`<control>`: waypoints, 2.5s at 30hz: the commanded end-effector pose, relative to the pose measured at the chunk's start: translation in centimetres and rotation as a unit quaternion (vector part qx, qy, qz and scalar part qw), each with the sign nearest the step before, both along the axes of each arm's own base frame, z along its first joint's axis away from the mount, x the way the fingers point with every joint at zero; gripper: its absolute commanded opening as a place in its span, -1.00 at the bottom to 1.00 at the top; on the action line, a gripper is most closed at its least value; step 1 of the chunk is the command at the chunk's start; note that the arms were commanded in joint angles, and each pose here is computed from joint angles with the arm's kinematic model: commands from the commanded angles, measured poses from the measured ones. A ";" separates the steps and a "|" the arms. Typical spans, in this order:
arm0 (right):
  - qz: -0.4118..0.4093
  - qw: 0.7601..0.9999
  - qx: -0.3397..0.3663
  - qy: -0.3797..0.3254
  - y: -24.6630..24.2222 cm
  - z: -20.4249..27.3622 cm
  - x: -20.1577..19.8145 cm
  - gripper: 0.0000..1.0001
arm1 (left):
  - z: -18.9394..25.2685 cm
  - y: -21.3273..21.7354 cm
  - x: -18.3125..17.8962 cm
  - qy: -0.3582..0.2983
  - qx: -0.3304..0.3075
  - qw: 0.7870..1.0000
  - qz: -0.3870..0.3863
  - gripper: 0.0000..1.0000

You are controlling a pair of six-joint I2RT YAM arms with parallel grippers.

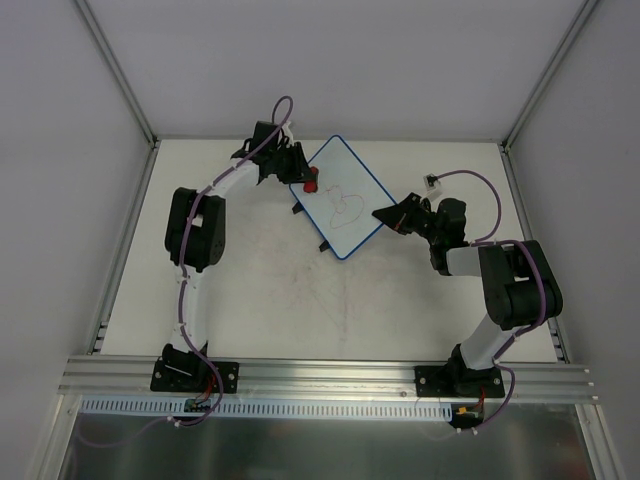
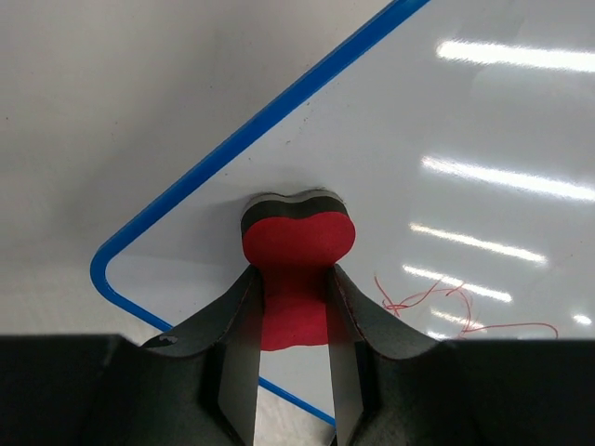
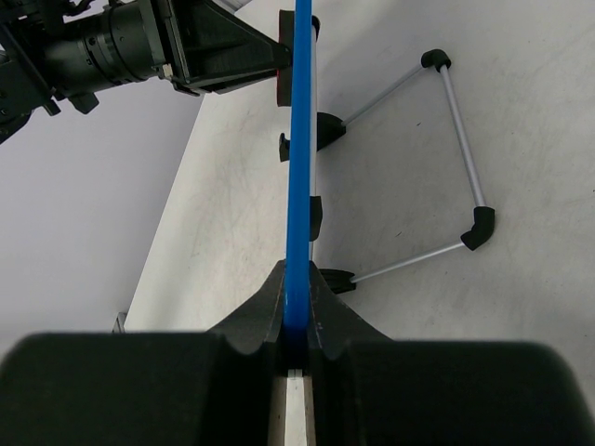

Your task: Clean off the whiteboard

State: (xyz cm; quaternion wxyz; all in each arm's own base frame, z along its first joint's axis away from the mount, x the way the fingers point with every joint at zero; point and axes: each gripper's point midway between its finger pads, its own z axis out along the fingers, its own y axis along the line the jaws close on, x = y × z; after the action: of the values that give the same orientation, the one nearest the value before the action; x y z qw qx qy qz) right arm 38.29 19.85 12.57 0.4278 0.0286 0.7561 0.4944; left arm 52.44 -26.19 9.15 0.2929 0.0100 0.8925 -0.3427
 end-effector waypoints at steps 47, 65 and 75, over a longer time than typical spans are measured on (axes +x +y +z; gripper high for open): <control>0.069 0.997 -0.010 -0.045 2.2 1.2 -1.6 -1.00 | -8.1 2.9 -4.4 0.138 0.047 0.984 0.105 -1.00; 0.070 0.997 -0.007 -0.044 2.3 1.2 -1.5 -1.00 | -5.5 -2.0 -5.9 0.049 0.095 0.994 0.019 -1.00; 0.072 0.996 0.000 -0.046 2.4 1.5 -1.5 -1.00 | -3.4 -8.4 -8.3 -0.033 0.095 0.985 -0.138 -1.00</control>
State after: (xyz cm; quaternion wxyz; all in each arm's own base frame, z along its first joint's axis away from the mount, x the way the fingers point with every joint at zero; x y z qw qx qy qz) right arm 38.24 19.88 12.56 0.4252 0.0303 0.7564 0.4961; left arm 49.27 -28.26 8.84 0.3326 0.0609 0.9082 -0.2467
